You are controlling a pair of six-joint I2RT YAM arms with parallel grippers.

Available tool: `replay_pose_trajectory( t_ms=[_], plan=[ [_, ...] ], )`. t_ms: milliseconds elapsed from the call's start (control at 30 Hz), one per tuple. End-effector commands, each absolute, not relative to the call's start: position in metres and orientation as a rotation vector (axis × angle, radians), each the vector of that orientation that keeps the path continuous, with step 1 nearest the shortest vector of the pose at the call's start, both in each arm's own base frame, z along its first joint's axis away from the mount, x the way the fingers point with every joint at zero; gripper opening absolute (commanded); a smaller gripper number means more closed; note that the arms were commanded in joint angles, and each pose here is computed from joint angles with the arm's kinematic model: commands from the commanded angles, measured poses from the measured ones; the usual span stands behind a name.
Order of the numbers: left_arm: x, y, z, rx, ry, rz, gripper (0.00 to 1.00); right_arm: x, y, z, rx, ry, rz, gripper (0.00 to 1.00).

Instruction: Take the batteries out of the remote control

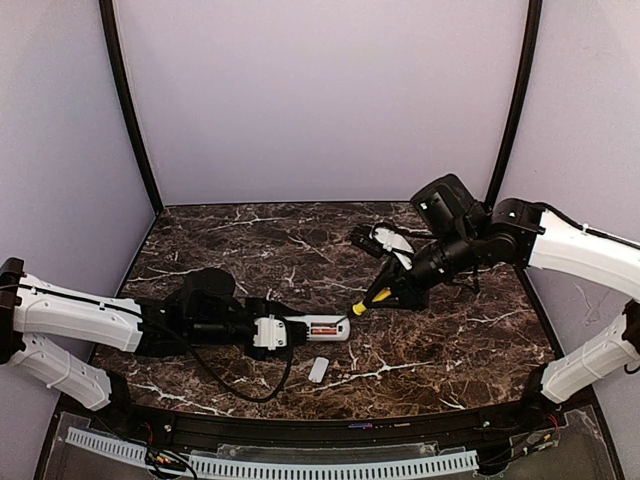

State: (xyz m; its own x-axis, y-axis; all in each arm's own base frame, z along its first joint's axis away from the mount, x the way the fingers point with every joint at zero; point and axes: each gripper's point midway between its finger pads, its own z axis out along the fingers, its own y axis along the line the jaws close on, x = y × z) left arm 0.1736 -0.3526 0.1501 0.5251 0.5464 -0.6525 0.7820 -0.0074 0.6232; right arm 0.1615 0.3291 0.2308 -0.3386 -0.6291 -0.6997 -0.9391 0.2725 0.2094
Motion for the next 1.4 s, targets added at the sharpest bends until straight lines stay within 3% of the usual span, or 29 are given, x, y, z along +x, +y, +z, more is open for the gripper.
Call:
replay_pose_trajectory(
  t_ms=[0,567,1367],
  plan=[
    [0.174,-0.36,0.166,1.652,1.115,-0.308,0.0,0.164,0.33,0.229,-1.42,2.07,0.84,0.0],
    [0.166,-0.365,0.16,1.677,1.128,-0.38,0.0,0.159,0.34,0.191,-1.456,2.198,0.907,0.0],
    [0.171,-0.366,0.144,1.706,1.184,-0.361,0.0,0.152,0.343,0.154,-1.229,2.485,1.022,0.0]
  ],
)
